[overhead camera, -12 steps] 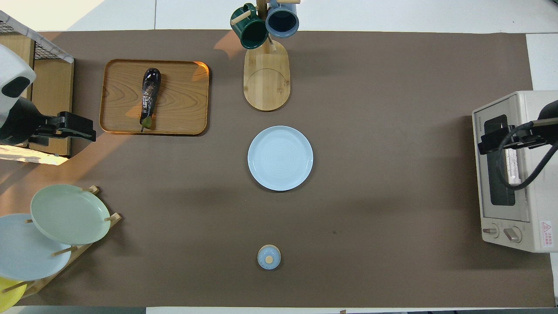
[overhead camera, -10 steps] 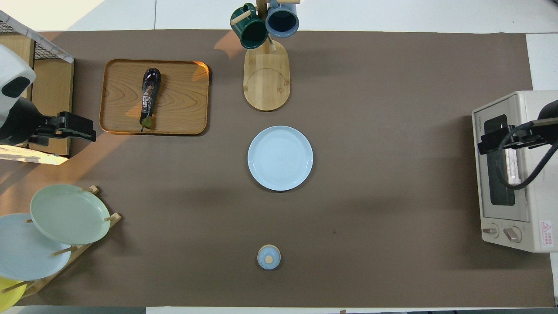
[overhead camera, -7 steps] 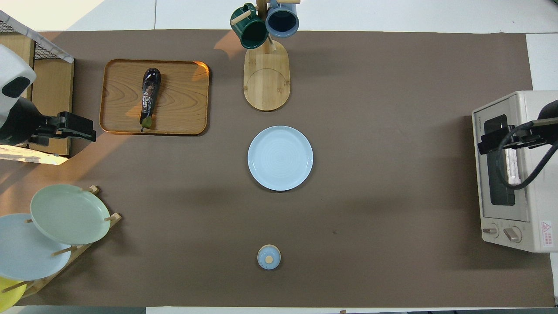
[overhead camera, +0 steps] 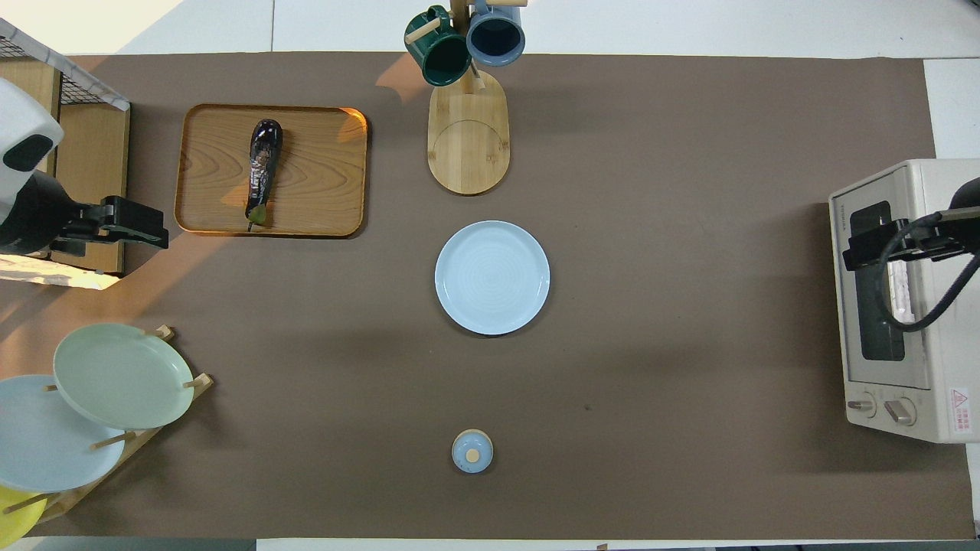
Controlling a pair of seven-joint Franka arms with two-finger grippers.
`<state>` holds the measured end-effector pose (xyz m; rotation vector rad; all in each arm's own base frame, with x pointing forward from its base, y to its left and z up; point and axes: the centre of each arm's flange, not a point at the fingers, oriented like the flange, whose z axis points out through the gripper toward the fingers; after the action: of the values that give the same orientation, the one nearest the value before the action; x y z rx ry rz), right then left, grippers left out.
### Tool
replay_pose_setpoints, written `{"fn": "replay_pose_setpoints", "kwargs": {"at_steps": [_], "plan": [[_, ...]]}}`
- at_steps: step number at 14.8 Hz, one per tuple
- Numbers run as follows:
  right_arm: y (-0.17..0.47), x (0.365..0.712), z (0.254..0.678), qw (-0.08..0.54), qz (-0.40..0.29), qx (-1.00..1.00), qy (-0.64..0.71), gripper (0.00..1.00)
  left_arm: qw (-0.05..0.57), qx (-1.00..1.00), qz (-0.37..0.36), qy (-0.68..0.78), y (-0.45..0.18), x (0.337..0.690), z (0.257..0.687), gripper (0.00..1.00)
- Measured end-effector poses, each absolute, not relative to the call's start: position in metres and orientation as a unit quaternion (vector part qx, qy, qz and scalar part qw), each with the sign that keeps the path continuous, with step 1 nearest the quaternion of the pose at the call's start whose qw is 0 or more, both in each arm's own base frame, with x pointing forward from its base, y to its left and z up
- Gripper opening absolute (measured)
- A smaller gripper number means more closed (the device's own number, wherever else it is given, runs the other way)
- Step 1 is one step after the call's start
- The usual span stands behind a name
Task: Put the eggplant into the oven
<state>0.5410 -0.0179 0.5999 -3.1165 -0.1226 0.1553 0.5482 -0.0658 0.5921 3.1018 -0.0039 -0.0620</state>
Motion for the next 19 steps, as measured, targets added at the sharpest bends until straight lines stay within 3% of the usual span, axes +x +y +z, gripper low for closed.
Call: {"fn": "replay_pose_setpoints", "kwargs": {"at_steps": [1, 6, 10, 13, 19], "plan": [[-0.019, 0.541, 0.599, 0.009, 0.050, -0.998, -0.039, 0.93, 0.020, 1.000, -0.020, -0.001, -0.066, 0.548, 0.592, 1.00], [-0.023, 0.544, 0.580, -0.016, 0.023, -0.999, -0.040, 0.37, 0.020, 1.000, -0.018, -0.001, -0.066, 0.550, 0.591, 1.00], [-0.033, 0.536, 0.548, -0.084, 0.019, -0.995, -0.056, 0.01, 0.022, 1.000, -0.010, 0.000, -0.067, 0.565, 0.573, 1.00], [-0.049, 0.533, 0.529, -0.117, 0.027, -0.991, -0.057, 0.01, 0.025, 1.000, -0.003, 0.001, -0.069, 0.594, 0.531, 1.00], [-0.059, 0.530, 0.502, -0.142, 0.040, -0.987, -0.065, 0.01, 0.032, 0.998, 0.027, -0.038, -0.069, 0.659, 0.404, 1.00]]}}
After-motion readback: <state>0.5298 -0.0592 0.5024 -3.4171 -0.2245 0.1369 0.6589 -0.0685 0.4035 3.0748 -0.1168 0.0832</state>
